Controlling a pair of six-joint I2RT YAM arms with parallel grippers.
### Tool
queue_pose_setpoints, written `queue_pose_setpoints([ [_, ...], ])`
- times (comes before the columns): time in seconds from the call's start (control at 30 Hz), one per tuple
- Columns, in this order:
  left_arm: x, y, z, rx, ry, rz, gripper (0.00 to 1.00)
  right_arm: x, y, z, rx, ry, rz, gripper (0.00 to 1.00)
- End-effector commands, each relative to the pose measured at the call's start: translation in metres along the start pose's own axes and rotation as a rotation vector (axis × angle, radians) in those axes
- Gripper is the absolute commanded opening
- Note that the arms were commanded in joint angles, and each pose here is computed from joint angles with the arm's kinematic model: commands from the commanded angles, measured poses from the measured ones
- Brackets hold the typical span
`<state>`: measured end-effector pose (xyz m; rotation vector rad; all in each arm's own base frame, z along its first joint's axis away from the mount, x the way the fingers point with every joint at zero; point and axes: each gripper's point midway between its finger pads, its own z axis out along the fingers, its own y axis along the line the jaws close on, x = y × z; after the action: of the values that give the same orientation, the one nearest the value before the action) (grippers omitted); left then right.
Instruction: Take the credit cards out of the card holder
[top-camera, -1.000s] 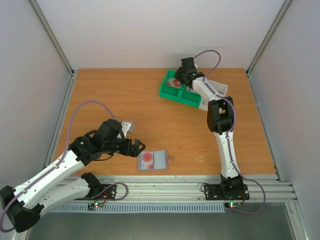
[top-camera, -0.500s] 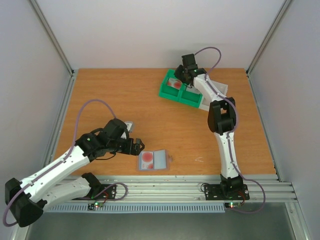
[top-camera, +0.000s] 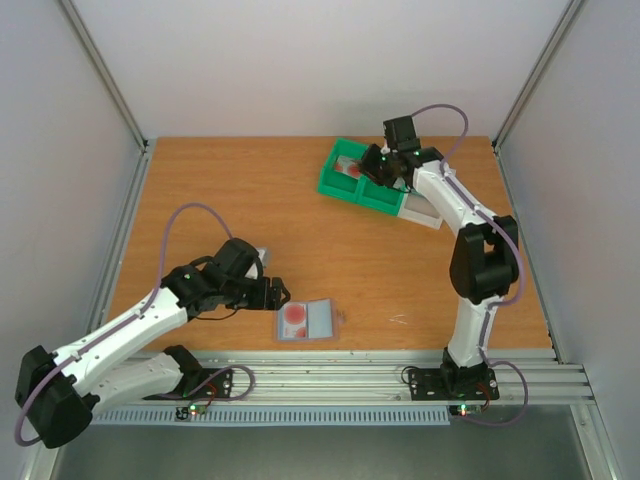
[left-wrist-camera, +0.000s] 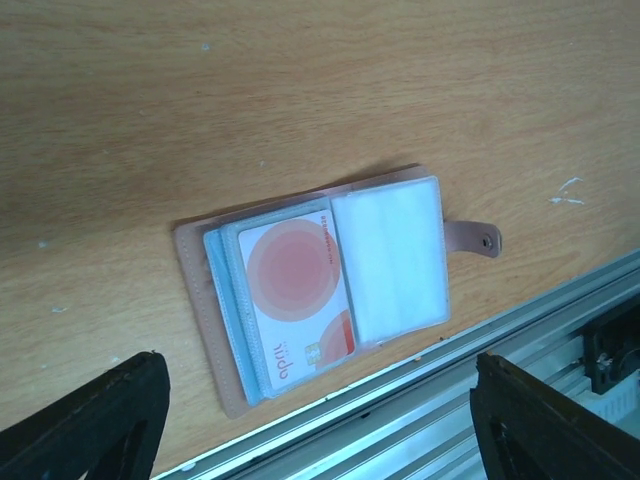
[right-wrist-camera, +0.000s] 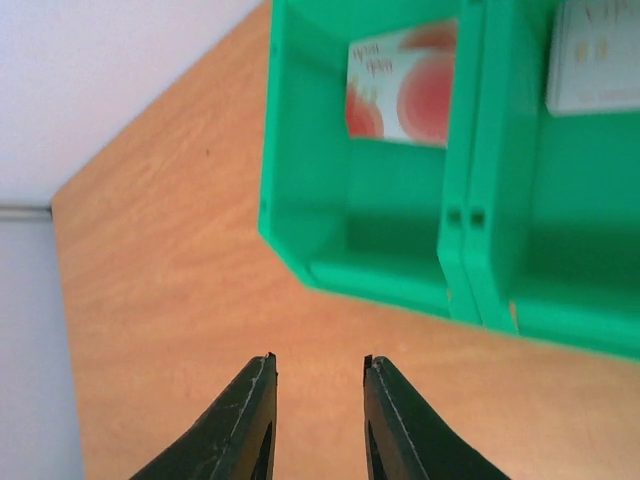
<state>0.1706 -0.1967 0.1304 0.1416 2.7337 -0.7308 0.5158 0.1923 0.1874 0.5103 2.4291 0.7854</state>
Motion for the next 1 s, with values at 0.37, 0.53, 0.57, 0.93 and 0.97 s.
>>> queue_pose_setpoints([
  [0.37, -0.007, 0.000, 0.020, 0.118, 0.018, -0.116, 0.73, 0.140, 0.014, -0.107, -0.150, 0.189, -0.201, 0.28],
  [0.53, -0.002, 0.006, 0.030, 0.117, 0.025, -0.122, 0.70, 0.187, 0.011, -0.123, -0.172, 0.253, -0.237, 0.28],
  [0.57, -0.001, 0.007, 0.033, 0.118, 0.028, -0.128, 0.69, 0.198, 0.009, -0.124, -0.179, 0.271, -0.240, 0.28],
  [0.93, 0.013, 0.013, 0.062, 0.155, 0.088, -0.171, 0.43, 0.296, -0.013, -0.108, -0.159, 0.416, -0.291, 0.27],
  [0.97, 0.014, 0.014, 0.064, 0.150, 0.094, -0.171, 0.41, 0.303, -0.015, -0.105, -0.153, 0.427, -0.296, 0.27],
])
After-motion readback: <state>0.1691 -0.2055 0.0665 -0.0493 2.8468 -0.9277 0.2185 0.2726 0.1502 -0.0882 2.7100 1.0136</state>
